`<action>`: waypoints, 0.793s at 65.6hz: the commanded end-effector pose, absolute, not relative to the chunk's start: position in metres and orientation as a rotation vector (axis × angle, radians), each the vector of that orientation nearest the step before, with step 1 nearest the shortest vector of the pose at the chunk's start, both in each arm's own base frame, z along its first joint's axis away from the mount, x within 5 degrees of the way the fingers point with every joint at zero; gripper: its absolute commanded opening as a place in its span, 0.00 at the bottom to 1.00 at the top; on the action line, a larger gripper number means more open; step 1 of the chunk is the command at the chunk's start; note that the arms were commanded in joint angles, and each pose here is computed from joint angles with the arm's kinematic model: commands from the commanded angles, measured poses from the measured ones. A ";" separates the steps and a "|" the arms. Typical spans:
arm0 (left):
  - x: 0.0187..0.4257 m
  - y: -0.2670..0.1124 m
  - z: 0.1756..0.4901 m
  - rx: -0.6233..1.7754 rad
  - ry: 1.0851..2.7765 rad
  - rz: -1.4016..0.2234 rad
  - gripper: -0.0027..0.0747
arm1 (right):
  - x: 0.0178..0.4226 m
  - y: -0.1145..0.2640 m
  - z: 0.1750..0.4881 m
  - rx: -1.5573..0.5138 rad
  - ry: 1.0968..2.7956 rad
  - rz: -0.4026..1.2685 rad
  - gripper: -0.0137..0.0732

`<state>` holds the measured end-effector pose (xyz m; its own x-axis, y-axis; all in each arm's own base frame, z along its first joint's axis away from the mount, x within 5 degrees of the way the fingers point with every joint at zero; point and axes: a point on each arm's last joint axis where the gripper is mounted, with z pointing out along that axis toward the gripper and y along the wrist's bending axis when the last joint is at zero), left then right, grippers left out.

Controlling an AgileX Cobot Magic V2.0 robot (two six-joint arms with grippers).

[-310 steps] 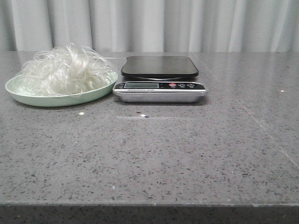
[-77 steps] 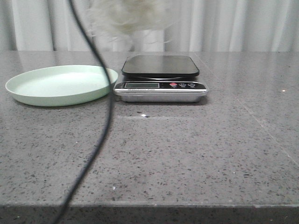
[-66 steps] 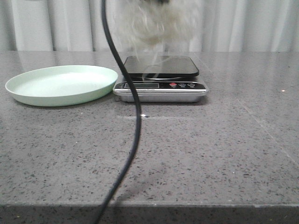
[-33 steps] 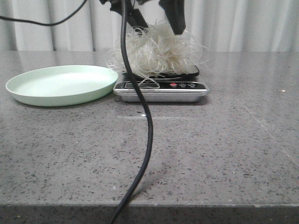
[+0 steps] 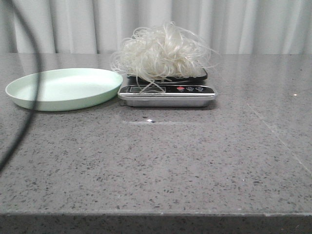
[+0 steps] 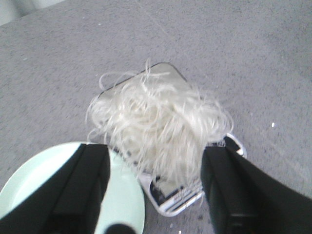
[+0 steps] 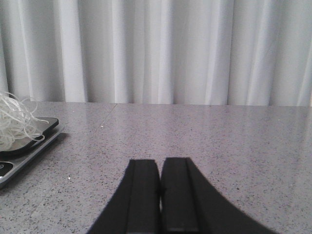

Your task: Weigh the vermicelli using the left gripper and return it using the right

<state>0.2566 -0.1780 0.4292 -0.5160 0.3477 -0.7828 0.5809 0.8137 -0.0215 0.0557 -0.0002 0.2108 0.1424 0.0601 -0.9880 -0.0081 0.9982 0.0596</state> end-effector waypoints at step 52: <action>0.043 -0.031 0.355 0.511 1.636 -0.463 0.22 | 0.053 -0.001 0.222 0.035 1.323 0.030 0.35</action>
